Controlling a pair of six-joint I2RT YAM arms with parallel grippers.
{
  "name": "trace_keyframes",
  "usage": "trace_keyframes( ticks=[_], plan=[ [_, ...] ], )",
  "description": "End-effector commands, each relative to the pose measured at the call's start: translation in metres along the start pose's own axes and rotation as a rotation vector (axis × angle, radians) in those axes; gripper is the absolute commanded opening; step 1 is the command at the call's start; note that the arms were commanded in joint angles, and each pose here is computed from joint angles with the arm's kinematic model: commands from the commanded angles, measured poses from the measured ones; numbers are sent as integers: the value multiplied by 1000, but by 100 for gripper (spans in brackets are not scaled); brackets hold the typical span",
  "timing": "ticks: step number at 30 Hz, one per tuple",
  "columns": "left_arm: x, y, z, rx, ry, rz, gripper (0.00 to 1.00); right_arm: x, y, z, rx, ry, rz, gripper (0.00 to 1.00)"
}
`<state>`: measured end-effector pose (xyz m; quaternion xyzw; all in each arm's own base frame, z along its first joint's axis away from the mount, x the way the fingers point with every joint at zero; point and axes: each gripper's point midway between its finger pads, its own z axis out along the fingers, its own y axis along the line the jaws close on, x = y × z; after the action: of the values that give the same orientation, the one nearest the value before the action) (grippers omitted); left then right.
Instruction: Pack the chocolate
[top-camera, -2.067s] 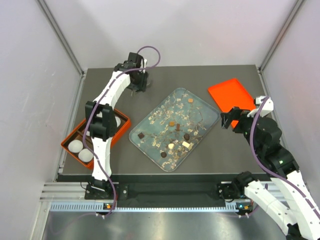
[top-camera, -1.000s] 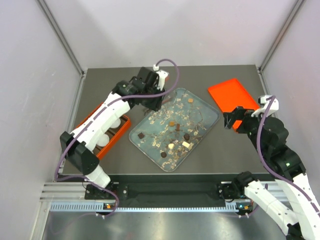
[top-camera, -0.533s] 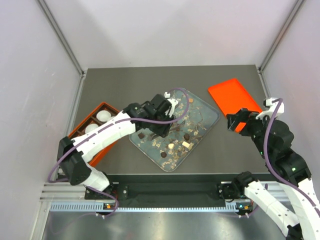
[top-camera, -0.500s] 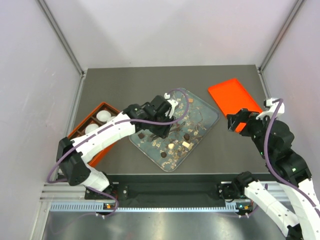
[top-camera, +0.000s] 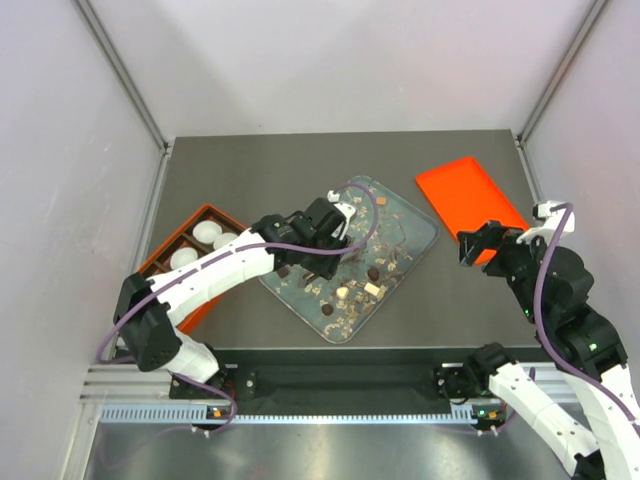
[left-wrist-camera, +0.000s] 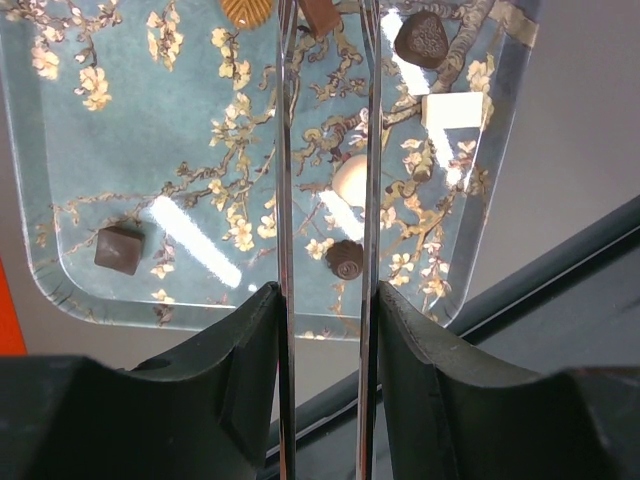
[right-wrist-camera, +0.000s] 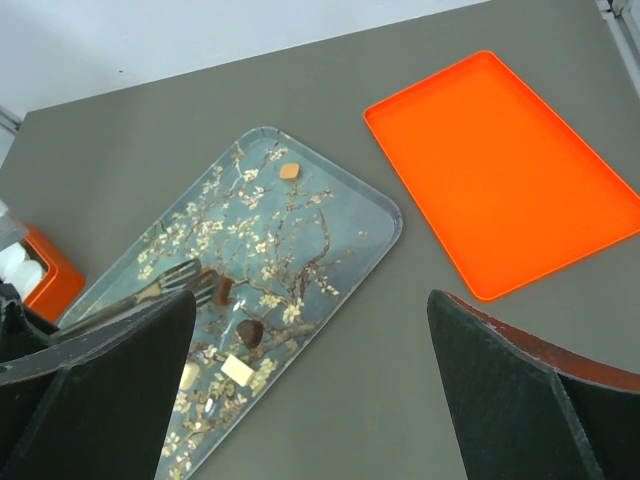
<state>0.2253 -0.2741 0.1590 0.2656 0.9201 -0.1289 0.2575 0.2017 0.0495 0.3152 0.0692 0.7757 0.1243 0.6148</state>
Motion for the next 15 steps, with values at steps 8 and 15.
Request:
trace_keyframes(
  ticks=[8,15],
  plan=[
    [-5,-8,25,8,0,-30,45,-13,-1,-6,8,-42,11,100],
    [3,-5,35,-10,27,-31,43,-14,-1,-7,6,-46,13,100]
  ],
)
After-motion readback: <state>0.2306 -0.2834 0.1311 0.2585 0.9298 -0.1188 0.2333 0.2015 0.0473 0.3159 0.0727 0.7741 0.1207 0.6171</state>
